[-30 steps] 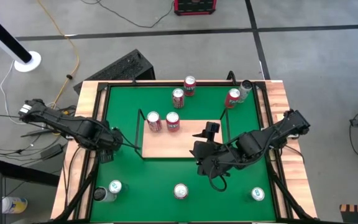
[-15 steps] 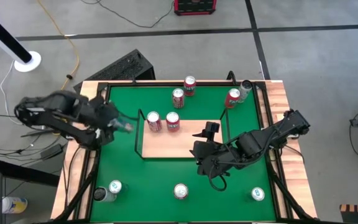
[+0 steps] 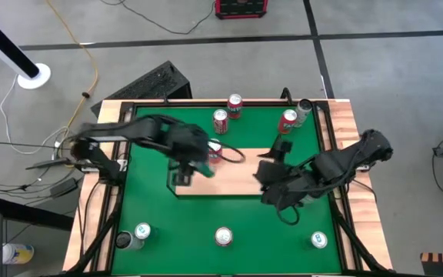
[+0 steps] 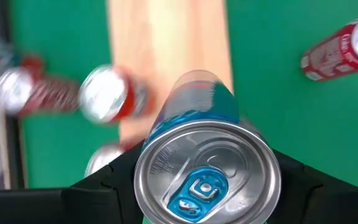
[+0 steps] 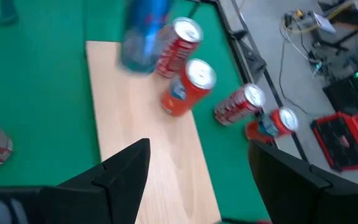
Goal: Place canned beverage on shelf
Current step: Put the top left blue soda can on the shelf
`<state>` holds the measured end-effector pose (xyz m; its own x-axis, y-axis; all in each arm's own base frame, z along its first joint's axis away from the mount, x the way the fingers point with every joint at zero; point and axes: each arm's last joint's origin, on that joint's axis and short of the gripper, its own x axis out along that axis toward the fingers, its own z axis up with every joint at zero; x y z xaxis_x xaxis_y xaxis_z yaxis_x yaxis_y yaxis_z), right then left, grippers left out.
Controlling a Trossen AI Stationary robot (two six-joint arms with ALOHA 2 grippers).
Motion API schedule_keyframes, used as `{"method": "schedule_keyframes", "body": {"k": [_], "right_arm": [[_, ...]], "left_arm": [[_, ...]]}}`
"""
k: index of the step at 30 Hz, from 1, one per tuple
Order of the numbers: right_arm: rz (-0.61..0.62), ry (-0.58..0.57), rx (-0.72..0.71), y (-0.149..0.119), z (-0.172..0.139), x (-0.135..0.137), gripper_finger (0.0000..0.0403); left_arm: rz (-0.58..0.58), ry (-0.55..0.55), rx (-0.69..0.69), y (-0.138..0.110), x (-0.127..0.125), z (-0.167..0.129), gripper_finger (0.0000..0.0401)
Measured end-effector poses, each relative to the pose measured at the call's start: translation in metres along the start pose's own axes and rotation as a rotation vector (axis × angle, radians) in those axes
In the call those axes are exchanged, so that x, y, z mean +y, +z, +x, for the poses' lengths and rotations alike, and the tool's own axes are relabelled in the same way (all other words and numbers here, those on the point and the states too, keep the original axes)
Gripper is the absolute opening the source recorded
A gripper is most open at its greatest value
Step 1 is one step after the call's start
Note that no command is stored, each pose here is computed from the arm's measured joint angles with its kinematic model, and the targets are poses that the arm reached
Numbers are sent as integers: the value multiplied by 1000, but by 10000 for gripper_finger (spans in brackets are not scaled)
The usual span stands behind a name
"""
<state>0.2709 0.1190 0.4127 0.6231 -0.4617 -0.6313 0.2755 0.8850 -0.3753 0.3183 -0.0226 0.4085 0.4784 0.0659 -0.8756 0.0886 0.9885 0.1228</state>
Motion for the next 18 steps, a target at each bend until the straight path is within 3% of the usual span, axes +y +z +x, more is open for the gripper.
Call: {"method": "schedule_keyframes", "body": {"k": [5, 10, 18], "right_arm": [[86, 1, -3, -8, -20, -24, 297], [89, 17, -17, -12, -30, -30, 297], [78, 6, -54, -15, -39, -30, 297]], "left_arm": [[128, -64, 4, 25, -4, 52, 218], [165, -89, 102, 29, -2, 93, 218], [175, -79, 181, 28, 7, 122, 218]]}}
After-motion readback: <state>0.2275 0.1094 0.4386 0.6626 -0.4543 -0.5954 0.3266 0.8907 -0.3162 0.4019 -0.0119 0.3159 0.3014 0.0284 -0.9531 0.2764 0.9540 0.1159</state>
